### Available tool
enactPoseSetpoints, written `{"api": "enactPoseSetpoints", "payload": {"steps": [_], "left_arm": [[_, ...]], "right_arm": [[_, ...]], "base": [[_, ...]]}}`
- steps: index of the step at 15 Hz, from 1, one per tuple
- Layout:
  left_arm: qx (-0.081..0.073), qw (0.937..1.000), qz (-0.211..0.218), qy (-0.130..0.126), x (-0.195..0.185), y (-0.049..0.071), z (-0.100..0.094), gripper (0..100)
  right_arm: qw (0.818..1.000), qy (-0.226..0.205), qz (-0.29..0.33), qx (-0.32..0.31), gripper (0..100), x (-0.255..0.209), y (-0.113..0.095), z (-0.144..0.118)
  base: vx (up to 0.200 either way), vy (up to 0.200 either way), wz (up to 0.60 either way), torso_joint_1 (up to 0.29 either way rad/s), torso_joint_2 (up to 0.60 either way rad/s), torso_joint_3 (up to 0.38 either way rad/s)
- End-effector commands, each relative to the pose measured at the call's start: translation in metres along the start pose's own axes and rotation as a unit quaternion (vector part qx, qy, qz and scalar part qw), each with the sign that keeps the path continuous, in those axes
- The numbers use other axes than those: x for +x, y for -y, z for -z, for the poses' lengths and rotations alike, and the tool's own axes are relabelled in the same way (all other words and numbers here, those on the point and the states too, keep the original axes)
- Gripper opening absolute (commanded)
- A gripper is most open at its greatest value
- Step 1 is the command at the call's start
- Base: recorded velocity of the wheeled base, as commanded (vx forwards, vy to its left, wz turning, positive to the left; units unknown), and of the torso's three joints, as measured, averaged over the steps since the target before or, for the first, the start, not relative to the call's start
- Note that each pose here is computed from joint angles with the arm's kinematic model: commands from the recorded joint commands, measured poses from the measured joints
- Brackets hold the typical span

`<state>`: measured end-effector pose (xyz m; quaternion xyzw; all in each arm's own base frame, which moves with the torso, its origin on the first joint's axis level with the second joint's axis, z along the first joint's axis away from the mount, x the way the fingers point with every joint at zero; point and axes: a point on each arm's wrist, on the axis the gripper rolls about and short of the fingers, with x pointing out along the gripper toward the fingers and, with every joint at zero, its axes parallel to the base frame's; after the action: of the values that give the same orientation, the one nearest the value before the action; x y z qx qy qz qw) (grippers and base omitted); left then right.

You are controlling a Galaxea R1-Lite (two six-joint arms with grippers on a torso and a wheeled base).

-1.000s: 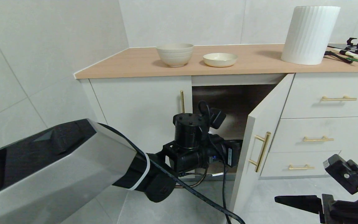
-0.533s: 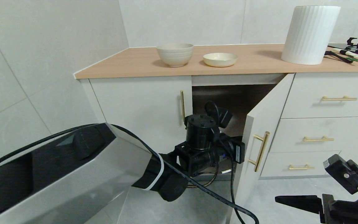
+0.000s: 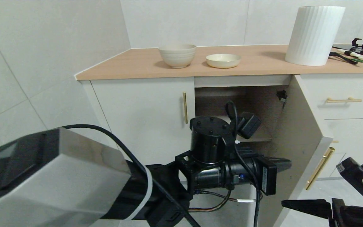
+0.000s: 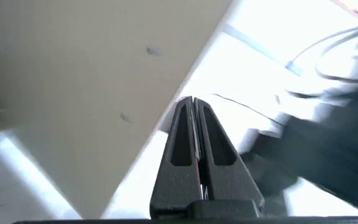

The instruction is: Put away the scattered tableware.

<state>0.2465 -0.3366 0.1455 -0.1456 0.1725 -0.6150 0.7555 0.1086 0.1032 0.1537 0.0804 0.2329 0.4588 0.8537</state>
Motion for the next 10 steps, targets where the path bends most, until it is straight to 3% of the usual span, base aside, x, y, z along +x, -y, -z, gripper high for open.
{"api": "enactPoseSetpoints", "payload": {"steps": [1, 4, 7, 10], "left_arm": [[-0.011, 0.9996, -0.024, 0.003, -0.019, -0.022, -0.007, 0], [-0.015, 0.9983, -0.055, 0.011, -0.024, -0.037, -0.007, 0], [0.032, 0.9892, -0.133, 0.053, -0.069, -0.044, -0.033, 0], [0.059, 0.9799, -0.182, 0.057, -0.128, -0.031, -0.047, 0]], "right_arm": [[1.0, 0.003, -0.003, -0.001, 100, -0.002, -0.001, 0.0], [1.0, 0.003, -0.003, -0.001, 100, -0.002, -0.001, 0.0], [1.0, -0.006, -0.003, -0.002, 100, 0.006, -0.002, -0.002], [0.999, -0.002, 0.039, 0.0, 100, 0.023, 0.003, -0.014]], "base": [[0.0, 0.0, 0.0, 0.0, 0.0, 0.0], [0.0, 0.0, 0.0, 0.0, 0.0, 0.0], [0.0, 0.0, 0.0, 0.0, 0.0, 0.0], [0.0, 0.0, 0.0, 0.0, 0.0, 0.0]]}}
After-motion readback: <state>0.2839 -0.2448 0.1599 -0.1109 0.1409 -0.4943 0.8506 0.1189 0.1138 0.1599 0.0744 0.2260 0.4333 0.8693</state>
